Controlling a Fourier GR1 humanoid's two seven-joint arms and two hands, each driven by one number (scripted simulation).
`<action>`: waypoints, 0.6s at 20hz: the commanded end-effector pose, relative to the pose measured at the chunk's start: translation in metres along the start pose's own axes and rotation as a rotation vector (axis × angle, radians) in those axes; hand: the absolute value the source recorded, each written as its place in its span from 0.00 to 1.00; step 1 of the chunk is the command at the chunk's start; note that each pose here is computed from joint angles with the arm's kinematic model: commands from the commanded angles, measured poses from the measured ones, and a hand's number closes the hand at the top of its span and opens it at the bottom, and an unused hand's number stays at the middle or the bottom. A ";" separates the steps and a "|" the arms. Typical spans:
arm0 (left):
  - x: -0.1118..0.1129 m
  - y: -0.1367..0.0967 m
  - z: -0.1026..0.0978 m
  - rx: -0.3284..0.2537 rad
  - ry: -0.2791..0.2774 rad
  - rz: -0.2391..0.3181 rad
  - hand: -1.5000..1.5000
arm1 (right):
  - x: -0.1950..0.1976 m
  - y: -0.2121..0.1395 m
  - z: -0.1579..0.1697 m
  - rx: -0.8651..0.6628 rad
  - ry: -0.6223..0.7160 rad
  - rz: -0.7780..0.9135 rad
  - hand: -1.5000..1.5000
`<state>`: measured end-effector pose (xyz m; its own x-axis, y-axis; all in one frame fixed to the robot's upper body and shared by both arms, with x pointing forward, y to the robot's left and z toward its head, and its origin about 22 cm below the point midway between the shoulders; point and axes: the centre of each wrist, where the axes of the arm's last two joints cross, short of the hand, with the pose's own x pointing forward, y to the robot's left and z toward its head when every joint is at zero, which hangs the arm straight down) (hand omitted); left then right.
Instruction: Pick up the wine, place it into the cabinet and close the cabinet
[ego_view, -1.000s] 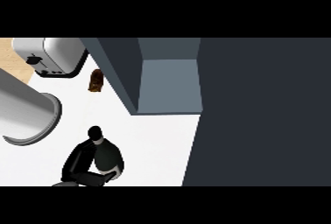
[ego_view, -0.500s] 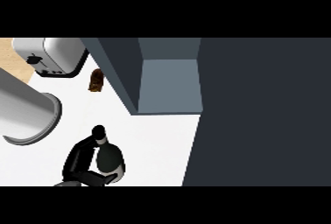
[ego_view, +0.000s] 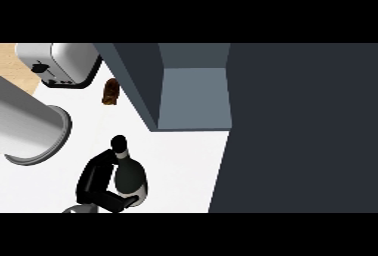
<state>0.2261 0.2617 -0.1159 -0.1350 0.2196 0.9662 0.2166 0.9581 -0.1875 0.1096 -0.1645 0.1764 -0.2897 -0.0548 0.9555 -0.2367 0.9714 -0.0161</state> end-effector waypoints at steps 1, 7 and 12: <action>0.021 -0.007 -0.001 -0.029 -0.023 0.015 1.00 | 0.039 -0.011 0.027 -0.013 -0.095 -0.016 0.00; 0.012 -0.066 0.007 -0.072 -0.043 0.040 1.00 | 0.034 -0.007 0.025 -0.021 -0.079 -0.026 0.00; 0.052 -0.081 -0.020 -0.089 -0.005 0.032 1.00 | 0.036 -0.009 0.025 -0.013 -0.078 -0.028 0.00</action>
<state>0.2161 0.2088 -0.0708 -0.1413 0.2516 0.9575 0.2958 0.9337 -0.2017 0.1103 -0.1705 0.1747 -0.3173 -0.0280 0.9479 -0.2081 0.9772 -0.0408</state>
